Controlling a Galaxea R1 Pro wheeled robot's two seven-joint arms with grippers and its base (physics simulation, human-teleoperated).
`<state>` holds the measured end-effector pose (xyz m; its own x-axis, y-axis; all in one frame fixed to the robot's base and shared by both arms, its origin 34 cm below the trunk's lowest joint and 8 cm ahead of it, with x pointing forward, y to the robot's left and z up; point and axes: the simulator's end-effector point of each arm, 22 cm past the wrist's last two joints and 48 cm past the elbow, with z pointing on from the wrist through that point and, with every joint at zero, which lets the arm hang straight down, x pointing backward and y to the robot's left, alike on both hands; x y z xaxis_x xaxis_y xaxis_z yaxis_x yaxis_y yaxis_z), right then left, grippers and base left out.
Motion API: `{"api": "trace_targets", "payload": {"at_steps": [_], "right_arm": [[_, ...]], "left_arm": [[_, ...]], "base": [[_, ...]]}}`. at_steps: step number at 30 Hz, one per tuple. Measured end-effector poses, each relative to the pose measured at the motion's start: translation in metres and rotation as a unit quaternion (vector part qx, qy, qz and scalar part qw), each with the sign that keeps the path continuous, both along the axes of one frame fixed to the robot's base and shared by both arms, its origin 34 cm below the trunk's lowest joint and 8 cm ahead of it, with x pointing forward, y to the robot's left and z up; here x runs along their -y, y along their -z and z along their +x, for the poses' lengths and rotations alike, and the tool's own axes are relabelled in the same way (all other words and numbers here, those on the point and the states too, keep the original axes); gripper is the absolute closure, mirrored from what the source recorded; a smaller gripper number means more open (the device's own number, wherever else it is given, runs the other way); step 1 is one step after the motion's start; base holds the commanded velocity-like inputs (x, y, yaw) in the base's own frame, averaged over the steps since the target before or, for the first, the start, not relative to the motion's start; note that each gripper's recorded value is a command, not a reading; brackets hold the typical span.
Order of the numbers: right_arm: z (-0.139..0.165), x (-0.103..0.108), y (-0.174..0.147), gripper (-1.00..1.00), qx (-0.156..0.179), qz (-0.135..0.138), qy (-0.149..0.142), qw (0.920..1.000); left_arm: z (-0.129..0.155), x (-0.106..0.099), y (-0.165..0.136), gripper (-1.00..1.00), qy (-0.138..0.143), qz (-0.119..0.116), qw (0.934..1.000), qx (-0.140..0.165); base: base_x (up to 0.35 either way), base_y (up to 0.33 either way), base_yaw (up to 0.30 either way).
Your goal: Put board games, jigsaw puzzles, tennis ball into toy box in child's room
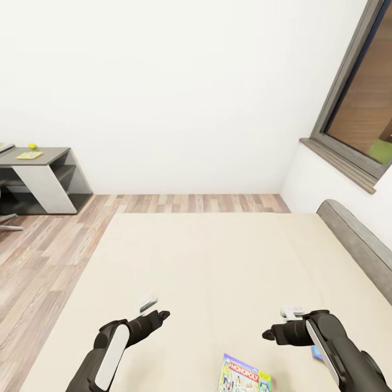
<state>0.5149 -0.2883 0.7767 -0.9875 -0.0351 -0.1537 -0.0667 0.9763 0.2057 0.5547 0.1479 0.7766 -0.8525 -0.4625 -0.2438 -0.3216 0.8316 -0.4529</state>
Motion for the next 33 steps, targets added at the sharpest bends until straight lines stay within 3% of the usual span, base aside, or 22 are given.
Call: {"api": "trace_targets", "payload": {"at_steps": [33], "right_arm": [[-0.02,-0.008,0.021,-1.0,-0.032,0.021,-0.004,0.9992]], "left_arm": [[-0.012,0.006,0.021,-1.0,0.005,-0.007,0.9997,-0.022]], "base": [[0.0,0.0,0.0]]}}
